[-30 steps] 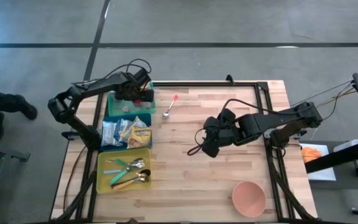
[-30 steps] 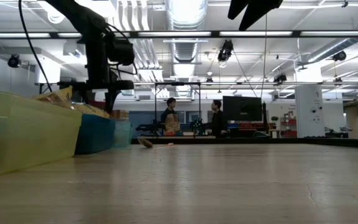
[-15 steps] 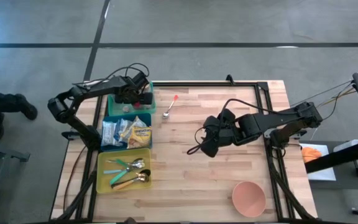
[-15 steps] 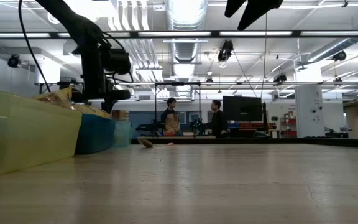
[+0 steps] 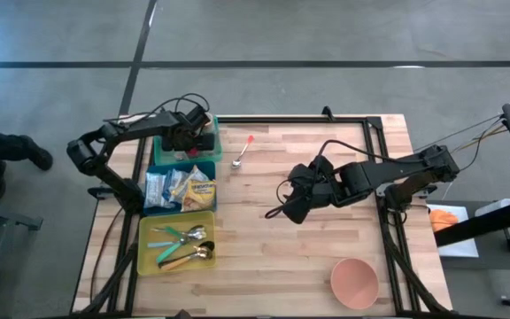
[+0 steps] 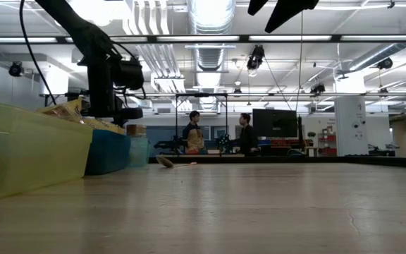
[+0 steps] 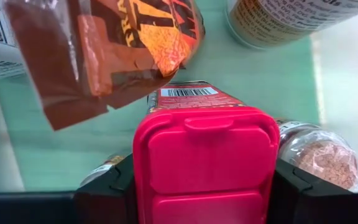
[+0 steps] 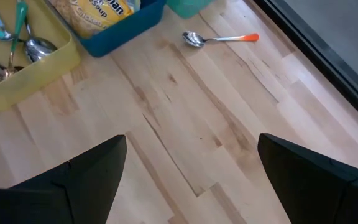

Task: Pick & Place Food Item
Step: Put the red seasoning can into the light blue bin

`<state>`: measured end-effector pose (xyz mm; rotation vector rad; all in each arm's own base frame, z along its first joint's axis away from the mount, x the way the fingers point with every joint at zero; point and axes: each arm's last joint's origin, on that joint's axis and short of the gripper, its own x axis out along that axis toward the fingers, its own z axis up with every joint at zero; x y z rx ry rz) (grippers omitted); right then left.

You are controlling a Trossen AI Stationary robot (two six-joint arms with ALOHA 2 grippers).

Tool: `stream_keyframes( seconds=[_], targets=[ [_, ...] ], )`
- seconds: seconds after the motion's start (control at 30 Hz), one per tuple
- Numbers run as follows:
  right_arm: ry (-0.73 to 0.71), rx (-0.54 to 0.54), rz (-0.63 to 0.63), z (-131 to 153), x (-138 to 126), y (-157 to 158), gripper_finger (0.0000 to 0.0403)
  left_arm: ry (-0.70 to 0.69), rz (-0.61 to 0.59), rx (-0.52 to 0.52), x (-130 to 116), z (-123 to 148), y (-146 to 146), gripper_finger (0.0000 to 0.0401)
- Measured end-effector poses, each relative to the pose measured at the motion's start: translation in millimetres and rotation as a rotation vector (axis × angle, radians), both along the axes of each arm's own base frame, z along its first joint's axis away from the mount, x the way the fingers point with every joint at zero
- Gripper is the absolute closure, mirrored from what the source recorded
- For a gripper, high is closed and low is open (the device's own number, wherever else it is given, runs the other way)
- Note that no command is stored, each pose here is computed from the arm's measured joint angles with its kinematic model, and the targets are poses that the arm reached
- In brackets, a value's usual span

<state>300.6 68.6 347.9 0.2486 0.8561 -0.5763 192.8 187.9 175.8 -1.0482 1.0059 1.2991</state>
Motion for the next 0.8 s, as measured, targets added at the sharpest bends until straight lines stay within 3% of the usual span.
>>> stream_keyframes(
  seconds=[0.23, 0.53, 0.67, 0.8],
  targets=[
    [-0.010, 0.011, -0.014, 0.2, 0.3, 0.2, 0.0044, -0.015, 0.008, 0.000, -0.2, -0.2, 1.2, 0.0193],
    [-0.028, 0.018, -0.012, 0.9, 1.7, 0.8, 0.0044, -0.087, 0.020, -0.012, 3.9, -0.4, 3.6, 0.0031],
    [-0.028, 0.018, -0.012, 0.9, 1.7, 0.8, 0.0044, -0.100, 0.023, -0.022, 4.4, -0.1, 3.4, 0.0006],
    [-0.028, 0.018, -0.012, 1.0, 1.8, 0.8, 0.0044, -0.124, 0.021, -0.036, 4.5, 2.0, 2.4, 0.0012]
  ],
)
